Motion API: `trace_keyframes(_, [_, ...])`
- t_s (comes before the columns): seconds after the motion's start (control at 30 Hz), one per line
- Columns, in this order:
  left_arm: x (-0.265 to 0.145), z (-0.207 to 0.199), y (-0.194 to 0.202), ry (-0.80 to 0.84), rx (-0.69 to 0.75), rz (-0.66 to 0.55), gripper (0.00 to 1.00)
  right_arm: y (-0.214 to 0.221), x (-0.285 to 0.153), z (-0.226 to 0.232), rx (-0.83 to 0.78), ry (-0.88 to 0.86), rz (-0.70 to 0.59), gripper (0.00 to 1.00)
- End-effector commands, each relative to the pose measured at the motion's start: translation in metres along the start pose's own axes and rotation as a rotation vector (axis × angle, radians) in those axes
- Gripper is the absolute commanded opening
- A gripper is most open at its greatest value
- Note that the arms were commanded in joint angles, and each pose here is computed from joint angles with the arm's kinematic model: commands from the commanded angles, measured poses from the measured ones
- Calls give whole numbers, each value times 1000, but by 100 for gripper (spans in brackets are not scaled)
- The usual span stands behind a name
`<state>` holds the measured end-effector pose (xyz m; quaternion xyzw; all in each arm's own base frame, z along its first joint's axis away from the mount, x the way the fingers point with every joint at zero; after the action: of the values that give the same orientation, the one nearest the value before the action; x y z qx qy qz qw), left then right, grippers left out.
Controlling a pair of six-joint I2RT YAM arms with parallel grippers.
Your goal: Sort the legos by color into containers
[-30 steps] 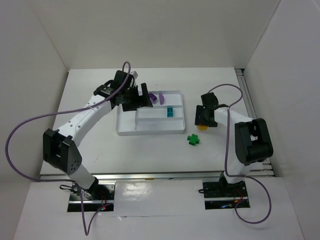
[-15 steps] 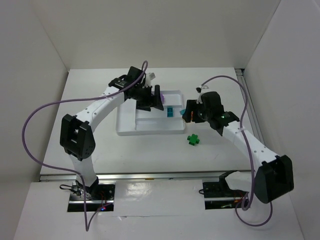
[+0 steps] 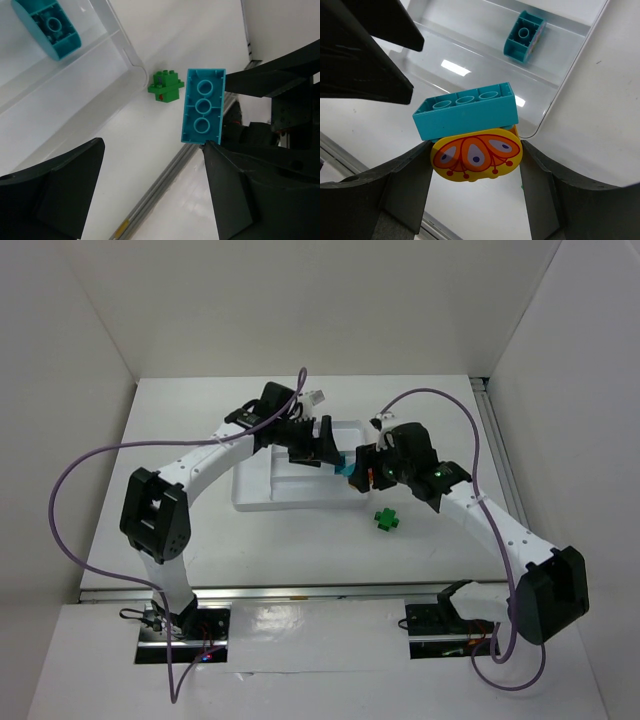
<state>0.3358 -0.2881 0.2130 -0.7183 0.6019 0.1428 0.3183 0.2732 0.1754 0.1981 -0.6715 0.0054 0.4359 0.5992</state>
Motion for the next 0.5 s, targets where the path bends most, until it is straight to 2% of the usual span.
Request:
trace_keyframes(0.0, [-7, -29, -4, 144, 42, -12, 93, -24, -10, 5, -45, -7, -69, 50])
trace_keyframes(0.17, [1, -35, 1, 255, 34, 56, 98, -24, -10, 6, -56, -18, -70, 50])
trace_keyframes(0.4, [13, -36, 5, 313, 17, 98, 98, -21, -8, 6, -62, -18, -52, 50])
trace_keyframes(0.47, [18, -32, 7, 312, 7, 114, 95, -21, -8, 6, -62, -18, -52, 50])
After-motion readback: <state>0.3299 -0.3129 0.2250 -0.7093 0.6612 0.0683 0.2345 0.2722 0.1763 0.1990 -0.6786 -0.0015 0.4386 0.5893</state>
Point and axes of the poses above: each gripper's point midway between its finger pads, its own x axis out along the fingers, its own z axis along the line the jaws close on, y = z × x, the point moved 4 cm from there along -x, back along the fingers, and after that the axes turned 13 degrees about -x, right-handed, at the moved point
